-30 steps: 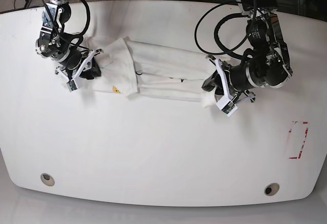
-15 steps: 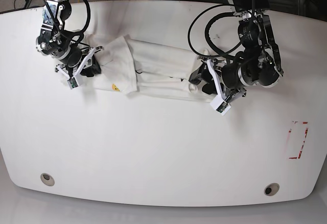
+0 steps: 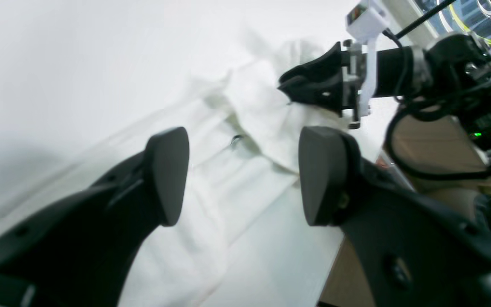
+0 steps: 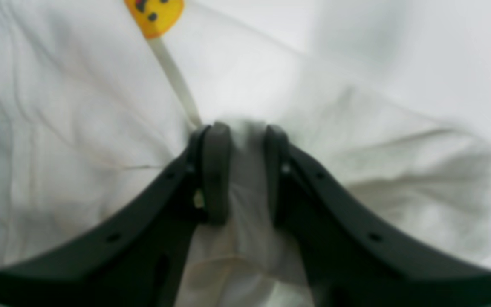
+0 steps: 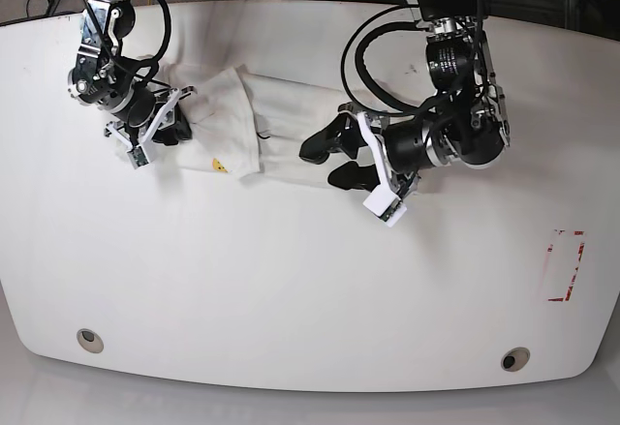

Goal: Fold the T-shirt properly

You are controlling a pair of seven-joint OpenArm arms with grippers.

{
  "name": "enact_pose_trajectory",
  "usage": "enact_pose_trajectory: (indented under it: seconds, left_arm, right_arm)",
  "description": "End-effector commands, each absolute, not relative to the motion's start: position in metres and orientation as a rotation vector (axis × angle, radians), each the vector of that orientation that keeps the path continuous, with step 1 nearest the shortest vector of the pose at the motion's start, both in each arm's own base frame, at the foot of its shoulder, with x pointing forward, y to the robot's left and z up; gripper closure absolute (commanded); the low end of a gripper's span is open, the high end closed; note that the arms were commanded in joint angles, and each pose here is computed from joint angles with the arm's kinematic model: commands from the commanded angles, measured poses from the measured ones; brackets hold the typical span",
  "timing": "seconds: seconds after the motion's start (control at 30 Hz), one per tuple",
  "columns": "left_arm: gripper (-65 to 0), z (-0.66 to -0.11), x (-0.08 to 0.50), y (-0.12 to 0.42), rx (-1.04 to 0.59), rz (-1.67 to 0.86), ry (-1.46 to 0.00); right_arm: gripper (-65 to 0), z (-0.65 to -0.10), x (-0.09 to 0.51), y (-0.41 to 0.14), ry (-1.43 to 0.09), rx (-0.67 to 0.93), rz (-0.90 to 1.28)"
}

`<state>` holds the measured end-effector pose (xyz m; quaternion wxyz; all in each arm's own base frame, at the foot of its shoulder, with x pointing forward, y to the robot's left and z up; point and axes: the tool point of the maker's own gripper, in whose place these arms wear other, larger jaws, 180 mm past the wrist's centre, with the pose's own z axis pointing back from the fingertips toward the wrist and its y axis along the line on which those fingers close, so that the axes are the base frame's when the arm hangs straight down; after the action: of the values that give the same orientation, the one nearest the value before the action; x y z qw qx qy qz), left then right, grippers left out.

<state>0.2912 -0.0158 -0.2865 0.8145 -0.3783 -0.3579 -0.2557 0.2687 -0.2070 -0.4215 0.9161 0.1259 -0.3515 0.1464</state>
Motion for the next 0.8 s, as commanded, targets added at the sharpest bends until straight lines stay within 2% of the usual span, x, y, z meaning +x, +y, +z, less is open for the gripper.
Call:
enact_pose_trajectory:
  seconds: [0.0,0.23,0.4,0.6,0.77]
  left_arm:
    - [-38.1,-0.282,0.300,0.000,-0.745,-0.546,-0.798]
    - [-38.1,-0.308,0.307,0.049,-0.522,-0.547,-0.736]
    - [-38.1,-0.318,0.315,0.080,-0.406,-0.551,-0.731]
    - [-38.1,-0.345,0.319,0.108,-0.341,-0.516,-0.683]
    - [-38.1,-0.383,0.315,0.117,-0.351,-0.463,-0.600]
  right_arm:
    - [-13.6,-0.420,0.268,-0.214,-0.707,0.229,0.321]
    - [-13.6,-0.417,0.269,-0.214,-0.712,0.225,0.328]
    - [-14.4,-0.393,0.273,-0.206,-0.774,0.201,0.378]
    - [-14.6,-0.365,0.278,-0.198,-0.814,0.157,0.445]
    - [-15.5,-0.345,0.280,-0.193,-0.827,0.119,0.478]
